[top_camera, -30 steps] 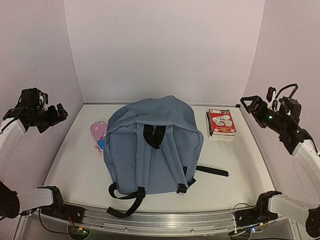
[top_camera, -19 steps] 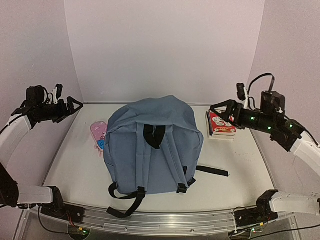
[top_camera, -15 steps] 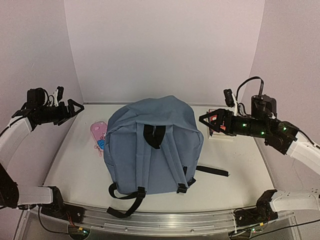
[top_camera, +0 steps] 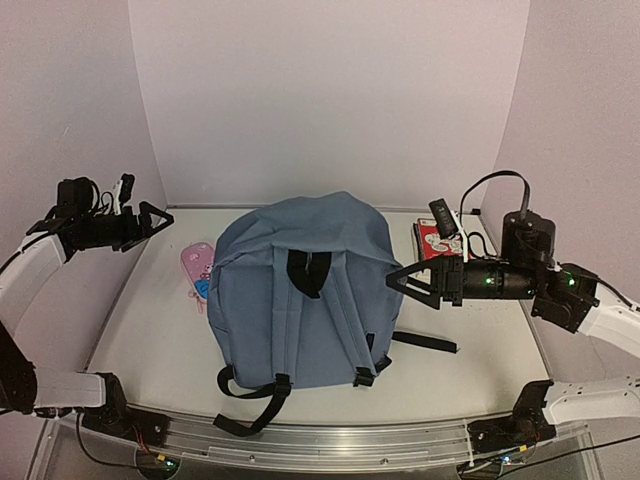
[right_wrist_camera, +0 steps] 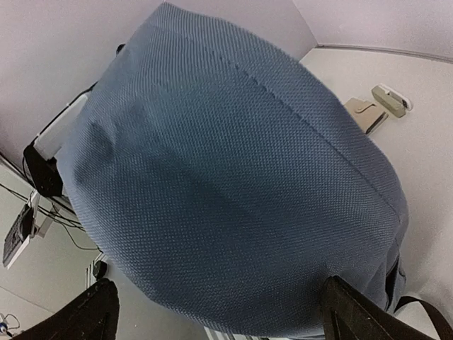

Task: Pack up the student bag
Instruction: Adjust the student bag at the center of the board.

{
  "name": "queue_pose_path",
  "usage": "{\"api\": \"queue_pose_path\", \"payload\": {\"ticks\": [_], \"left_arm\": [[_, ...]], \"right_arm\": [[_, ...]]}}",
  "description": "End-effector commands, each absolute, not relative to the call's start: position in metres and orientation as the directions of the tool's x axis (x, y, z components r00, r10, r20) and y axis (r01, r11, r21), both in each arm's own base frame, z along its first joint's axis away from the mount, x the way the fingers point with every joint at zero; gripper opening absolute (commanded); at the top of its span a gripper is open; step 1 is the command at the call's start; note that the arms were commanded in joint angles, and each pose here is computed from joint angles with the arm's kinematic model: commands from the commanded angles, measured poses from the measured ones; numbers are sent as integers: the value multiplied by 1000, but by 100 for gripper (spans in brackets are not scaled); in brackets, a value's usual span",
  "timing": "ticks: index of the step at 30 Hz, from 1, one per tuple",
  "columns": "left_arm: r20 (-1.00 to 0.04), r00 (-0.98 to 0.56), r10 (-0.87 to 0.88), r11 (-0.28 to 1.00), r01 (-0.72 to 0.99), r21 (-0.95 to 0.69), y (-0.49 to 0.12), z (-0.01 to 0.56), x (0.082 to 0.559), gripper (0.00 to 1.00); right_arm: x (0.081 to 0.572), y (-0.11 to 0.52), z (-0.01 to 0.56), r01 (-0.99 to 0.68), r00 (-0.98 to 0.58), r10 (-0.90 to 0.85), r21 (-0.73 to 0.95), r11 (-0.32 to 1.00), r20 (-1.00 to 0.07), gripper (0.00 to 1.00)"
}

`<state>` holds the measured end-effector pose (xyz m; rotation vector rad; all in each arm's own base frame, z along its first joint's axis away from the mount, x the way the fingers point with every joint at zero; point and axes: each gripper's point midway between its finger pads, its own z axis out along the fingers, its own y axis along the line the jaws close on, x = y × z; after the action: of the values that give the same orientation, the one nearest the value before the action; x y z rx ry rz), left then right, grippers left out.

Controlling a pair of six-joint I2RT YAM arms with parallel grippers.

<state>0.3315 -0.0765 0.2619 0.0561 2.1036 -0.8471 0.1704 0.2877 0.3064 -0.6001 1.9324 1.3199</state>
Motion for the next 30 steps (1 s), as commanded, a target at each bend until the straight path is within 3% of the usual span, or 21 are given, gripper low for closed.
{"api": "queue_pose_path", "payload": {"ticks": [1,8,10,14,20,30], "left_arm": [[-737,-653,-175,709,436,-554,-102,265,325,100],[-707,-697,-123,706,439,-556,-118,249,325,100],[-707,-698,-115,694,453,-560,-121,250,323,100],[-711,-701,-51,552,574,-605,-159,261,300,100],[-699,-715,12,375,652,-659,-199,266,274,100],[-695,-710,113,225,700,-678,-246,273,235,100]], "right_arm": [[168,295,303,-735,-613,0,570,367,-790,97],[205,273,302,-647,-547,136,520,557,-826,69],[214,264,308,-621,-508,181,504,601,-842,56],[227,256,326,-606,-428,235,470,642,-873,45],[253,271,335,-601,-361,236,418,681,-902,44],[307,271,361,-466,-194,358,407,786,-913,47]]}}
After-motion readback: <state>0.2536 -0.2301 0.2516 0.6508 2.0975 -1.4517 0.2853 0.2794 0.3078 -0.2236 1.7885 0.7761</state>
